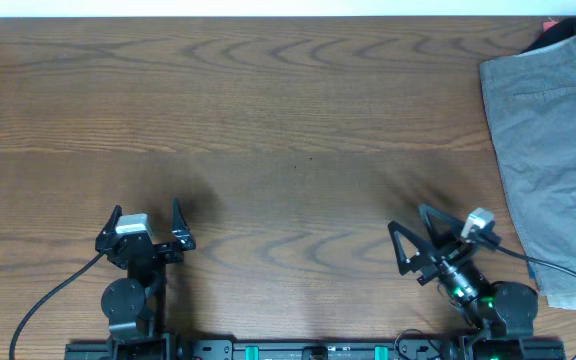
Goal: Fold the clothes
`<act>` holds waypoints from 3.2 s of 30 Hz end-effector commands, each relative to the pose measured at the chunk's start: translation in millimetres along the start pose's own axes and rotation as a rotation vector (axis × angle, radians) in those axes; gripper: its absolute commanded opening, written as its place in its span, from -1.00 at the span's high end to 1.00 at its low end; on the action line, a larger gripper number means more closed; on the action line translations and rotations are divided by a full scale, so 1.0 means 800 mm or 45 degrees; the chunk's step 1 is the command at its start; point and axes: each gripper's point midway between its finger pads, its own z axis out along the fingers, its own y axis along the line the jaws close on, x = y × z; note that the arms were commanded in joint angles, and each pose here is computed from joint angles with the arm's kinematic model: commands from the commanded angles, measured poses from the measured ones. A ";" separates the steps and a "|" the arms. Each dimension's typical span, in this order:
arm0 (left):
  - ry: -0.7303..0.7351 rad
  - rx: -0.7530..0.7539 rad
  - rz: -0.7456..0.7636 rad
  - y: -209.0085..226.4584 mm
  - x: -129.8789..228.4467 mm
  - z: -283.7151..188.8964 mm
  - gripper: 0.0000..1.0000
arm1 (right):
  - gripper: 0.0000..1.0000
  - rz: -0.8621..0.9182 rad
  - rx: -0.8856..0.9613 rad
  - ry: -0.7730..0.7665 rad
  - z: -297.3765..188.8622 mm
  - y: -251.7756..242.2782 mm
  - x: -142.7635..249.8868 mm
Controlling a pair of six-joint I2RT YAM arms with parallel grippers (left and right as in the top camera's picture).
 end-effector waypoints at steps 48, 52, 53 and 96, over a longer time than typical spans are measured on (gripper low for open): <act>0.070 0.001 0.023 0.001 0.020 0.001 -0.95 | -0.99 -0.659 1.723 0.990 0.117 -0.414 -0.228; 0.070 0.001 0.023 0.001 0.020 0.001 -0.95 | -0.98 -0.643 1.748 1.084 0.106 -0.455 -0.198; 0.070 0.001 0.023 0.001 0.020 0.001 -0.95 | -0.98 -0.635 1.751 1.098 0.105 -0.464 -0.190; 0.070 0.001 0.023 0.001 0.020 0.001 -0.95 | 0.99 -0.439 1.827 0.764 0.108 -0.431 -0.236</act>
